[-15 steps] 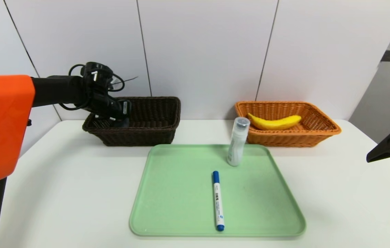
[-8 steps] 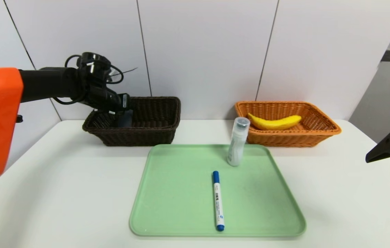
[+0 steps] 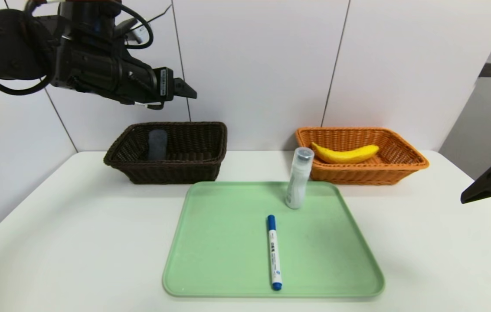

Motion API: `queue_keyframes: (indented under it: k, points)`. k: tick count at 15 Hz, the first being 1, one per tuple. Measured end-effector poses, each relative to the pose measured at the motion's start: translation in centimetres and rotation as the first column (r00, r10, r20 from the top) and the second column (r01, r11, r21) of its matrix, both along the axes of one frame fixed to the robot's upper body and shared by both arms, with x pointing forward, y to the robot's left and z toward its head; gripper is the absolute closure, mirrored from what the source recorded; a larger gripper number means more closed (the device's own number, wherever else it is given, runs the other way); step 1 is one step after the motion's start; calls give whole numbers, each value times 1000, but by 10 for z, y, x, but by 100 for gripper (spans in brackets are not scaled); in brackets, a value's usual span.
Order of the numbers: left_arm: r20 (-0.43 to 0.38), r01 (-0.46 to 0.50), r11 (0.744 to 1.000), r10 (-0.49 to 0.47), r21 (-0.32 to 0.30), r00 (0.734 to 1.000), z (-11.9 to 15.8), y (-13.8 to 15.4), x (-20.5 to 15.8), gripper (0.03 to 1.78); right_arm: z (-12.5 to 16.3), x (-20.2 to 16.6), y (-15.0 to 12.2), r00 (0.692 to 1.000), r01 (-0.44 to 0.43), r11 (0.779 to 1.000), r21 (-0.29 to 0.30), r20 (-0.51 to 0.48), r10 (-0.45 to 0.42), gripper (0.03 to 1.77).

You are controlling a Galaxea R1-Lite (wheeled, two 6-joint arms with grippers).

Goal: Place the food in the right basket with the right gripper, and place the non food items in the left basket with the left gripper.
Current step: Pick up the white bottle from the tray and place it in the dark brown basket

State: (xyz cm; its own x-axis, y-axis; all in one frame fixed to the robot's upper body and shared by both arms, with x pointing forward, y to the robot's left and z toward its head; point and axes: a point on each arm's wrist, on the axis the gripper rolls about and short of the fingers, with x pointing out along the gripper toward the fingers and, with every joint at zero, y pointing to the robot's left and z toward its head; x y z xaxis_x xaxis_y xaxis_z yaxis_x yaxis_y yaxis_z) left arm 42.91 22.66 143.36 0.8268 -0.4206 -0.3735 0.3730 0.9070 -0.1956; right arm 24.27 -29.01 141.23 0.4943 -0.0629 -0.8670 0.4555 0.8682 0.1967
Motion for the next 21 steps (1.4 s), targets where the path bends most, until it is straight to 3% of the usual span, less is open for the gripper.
queue_keyframes:
  k: [2,5,9,11,13,16,18,21]
  points:
    - [9,162,986,-162,-41,987,2,-8,-21,23,1,-1,-1,1000,1,1000,0,5,-1,10]
    - [24,363,930,-362,-60,932,-17,-13,-34,19,2,-4,-3,1000,10,1000,4,15,-10,10]
    - [57,534,843,-531,-65,845,-70,-27,-45,16,6,-6,-4,999,-4,1000,-4,36,4,10]
    - [99,590,806,-584,-39,805,-96,-39,-53,15,10,-9,-5,996,-70,997,-41,56,72,10]
    - [123,643,766,-636,-25,762,-113,-55,-66,14,12,-14,-6,978,-191,975,-118,57,198,10]
    - [80,677,735,-674,-26,735,-130,-68,-79,14,14,-19,-9,920,-366,900,-237,51,388,10]
    - [67,676,737,-674,-14,736,-134,-77,-84,13,15,-13,-10,891,-400,865,-302,94,445,10]
    - [68,694,720,-692,1,718,-136,-84,-87,12,16,-5,-11,878,-397,851,-344,129,461,10]
